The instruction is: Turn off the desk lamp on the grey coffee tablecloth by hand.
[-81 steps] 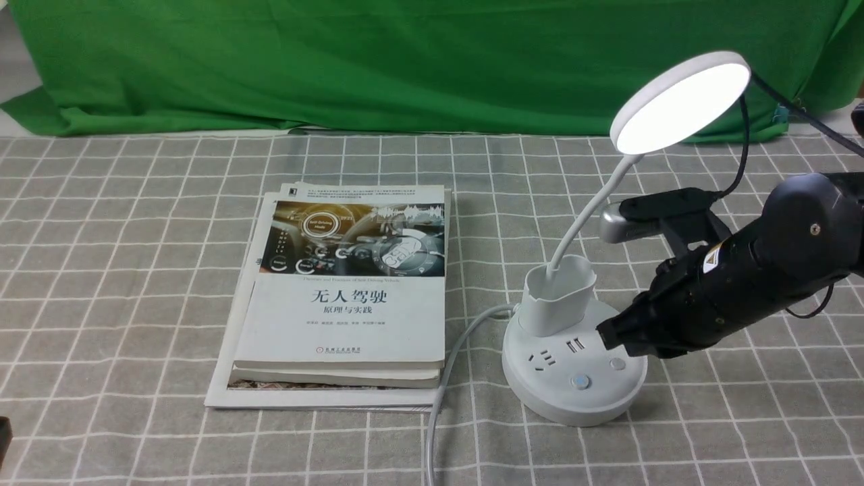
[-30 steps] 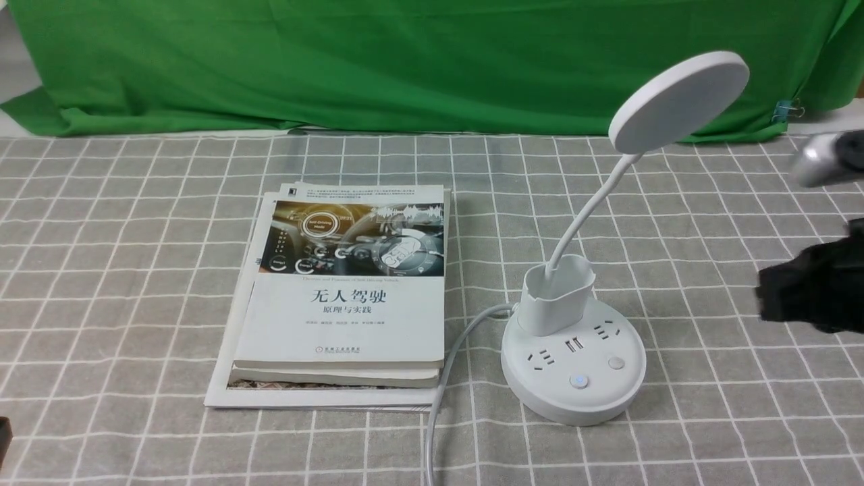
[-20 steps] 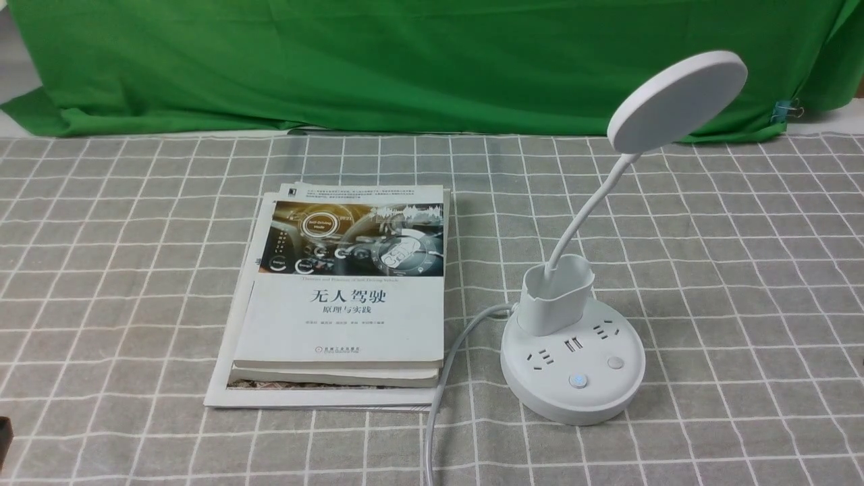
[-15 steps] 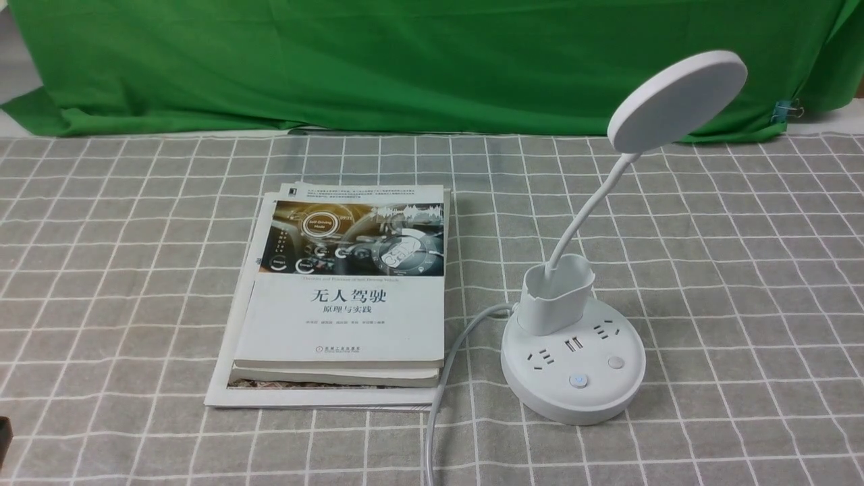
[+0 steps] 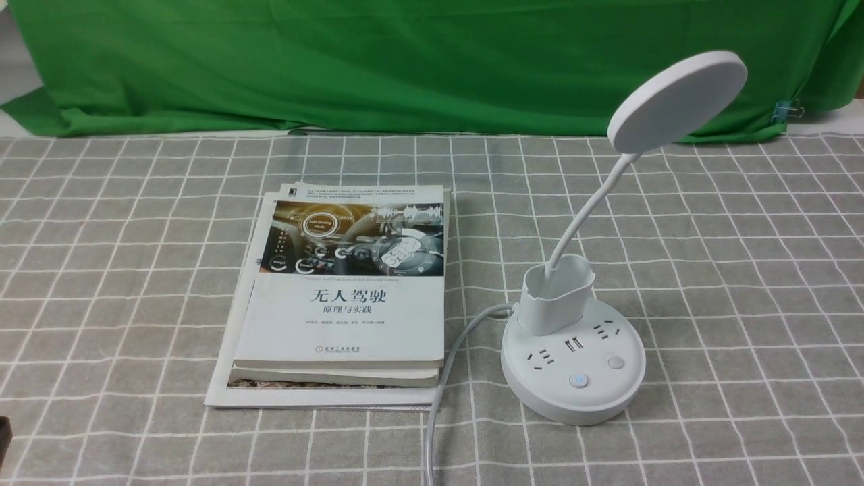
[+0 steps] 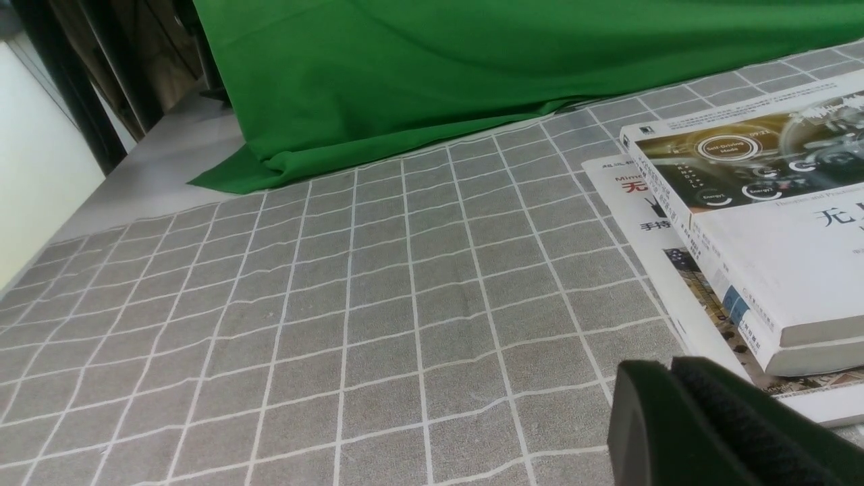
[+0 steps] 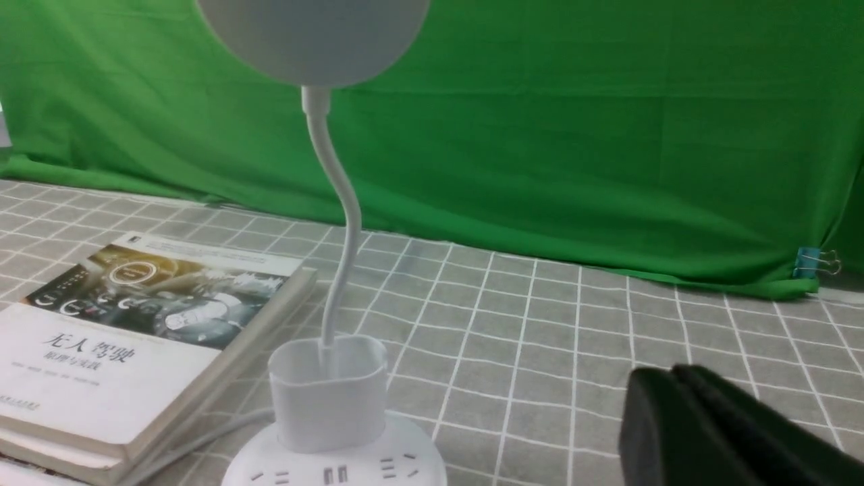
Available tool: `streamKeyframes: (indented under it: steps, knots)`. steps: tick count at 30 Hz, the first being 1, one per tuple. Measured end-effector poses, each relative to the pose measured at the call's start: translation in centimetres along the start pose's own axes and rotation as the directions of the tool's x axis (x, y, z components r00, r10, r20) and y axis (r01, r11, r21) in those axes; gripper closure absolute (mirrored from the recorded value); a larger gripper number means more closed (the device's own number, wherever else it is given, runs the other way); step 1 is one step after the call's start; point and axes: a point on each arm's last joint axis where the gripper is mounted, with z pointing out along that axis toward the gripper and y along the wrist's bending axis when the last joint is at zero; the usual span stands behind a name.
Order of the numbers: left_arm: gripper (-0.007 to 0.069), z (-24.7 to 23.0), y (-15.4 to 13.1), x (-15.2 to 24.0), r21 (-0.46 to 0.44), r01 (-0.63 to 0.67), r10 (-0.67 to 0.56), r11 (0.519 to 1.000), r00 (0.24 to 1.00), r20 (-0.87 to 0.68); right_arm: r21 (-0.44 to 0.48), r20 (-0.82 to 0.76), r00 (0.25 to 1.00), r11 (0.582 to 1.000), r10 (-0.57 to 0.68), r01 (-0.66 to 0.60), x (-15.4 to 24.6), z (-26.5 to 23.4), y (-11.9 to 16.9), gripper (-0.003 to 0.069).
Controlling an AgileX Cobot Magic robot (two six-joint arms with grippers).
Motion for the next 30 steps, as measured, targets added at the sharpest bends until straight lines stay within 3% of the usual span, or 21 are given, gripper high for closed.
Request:
streamKeyframes:
  steps: [3,12,15,30]
  knots:
    - [0.0606,0.0,0.0,0.0,0.0,0.0,0.0,1.0,1.0,0.0,0.026,-0.004,1.0,1.0,-0.01,0.01,1.2,0.0,-0.1,0.0621]
    - [0.0606,0.0,0.0,0.0,0.0,0.0,0.0,1.0,1.0,0.0,0.231,-0.029,0.998,0.972,-0.05,0.055,7.1,-1.9,-0.8,0.062]
    - [0.0606,0.0,0.0,0.0,-0.001,0.002,-0.002,1.0,1.0,-0.003,0.245,-0.091,0.995,0.968,-0.038,0.059,7.8,-1.9,-0.9,0.062]
    - [0.0606,0.0,0.0,0.0,-0.008,0.001,-0.001,1.0,1.0,-0.007,0.252,-0.085,0.995,0.966,-0.043,0.063,7.8,-1.9,-0.9,0.0616]
